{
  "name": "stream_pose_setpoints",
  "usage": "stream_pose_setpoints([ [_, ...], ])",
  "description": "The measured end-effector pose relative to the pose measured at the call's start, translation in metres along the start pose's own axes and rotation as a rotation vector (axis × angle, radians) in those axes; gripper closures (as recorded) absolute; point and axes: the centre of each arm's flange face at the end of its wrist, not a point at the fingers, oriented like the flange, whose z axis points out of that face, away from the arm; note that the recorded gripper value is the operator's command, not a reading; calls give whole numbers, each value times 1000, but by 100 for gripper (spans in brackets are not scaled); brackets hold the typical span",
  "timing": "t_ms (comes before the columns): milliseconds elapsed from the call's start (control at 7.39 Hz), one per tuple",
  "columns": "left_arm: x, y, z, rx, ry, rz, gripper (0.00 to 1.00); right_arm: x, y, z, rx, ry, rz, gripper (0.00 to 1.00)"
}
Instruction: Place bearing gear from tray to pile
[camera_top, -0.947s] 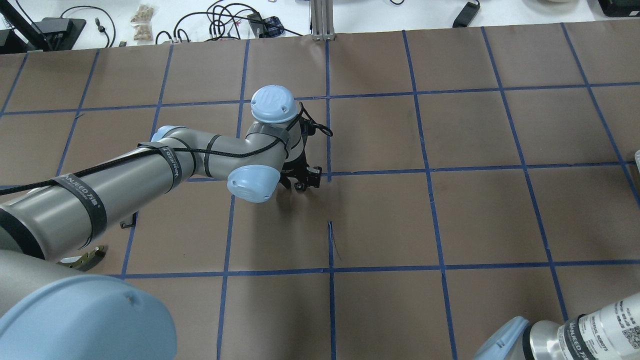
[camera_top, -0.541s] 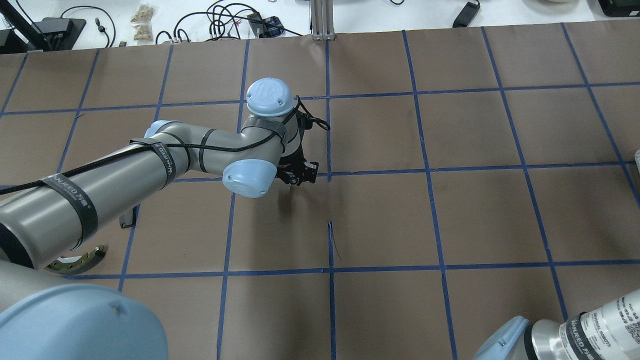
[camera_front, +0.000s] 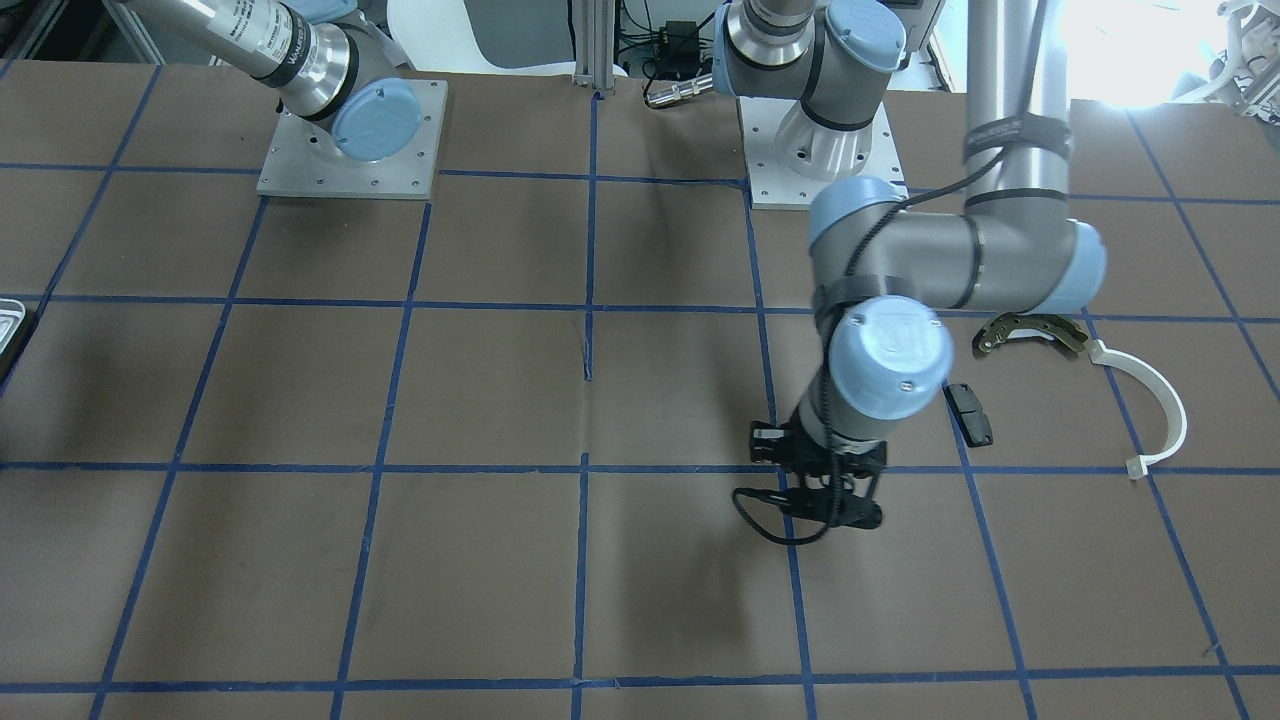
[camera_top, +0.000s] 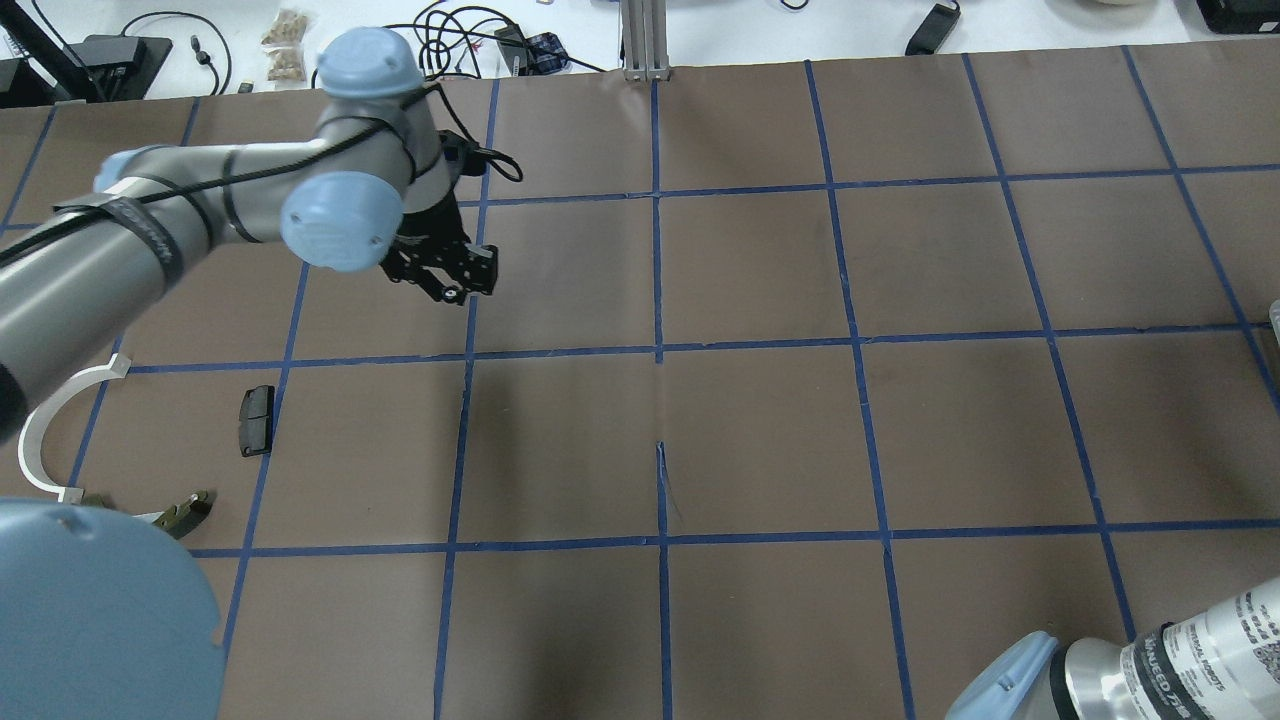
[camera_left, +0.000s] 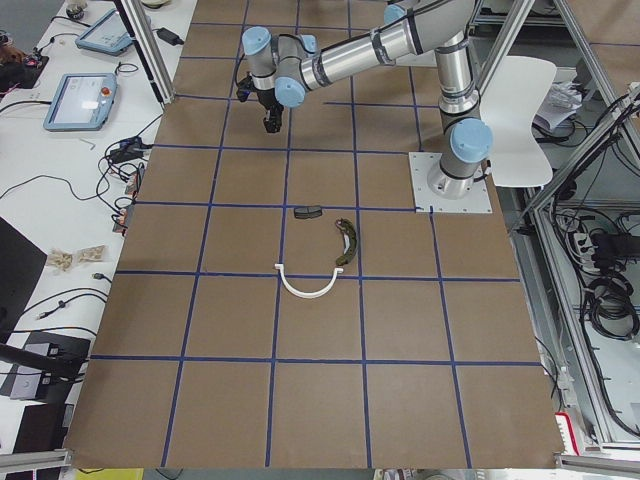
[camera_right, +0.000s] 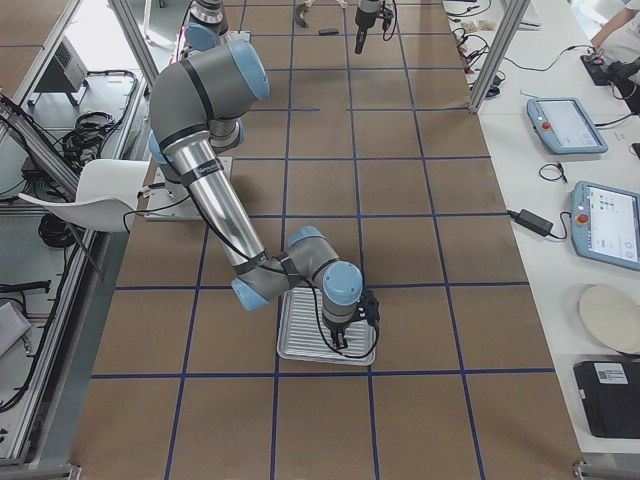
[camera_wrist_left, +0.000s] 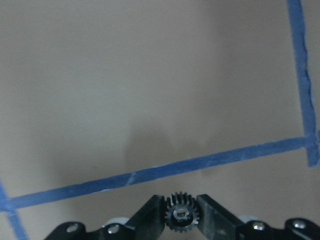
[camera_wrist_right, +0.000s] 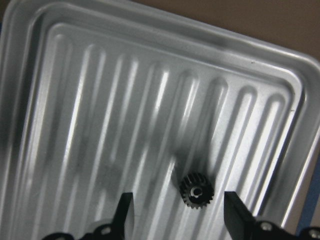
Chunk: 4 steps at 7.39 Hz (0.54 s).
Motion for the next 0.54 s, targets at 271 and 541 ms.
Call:
stream_pose_setpoints([
  [271,-116,13,1,-54,-36,-62,100,2,-1,-1,5,12,0,38],
  [541,-191,39,26,-98,-15,-105,100,3,-2,3,8,12,1,49],
])
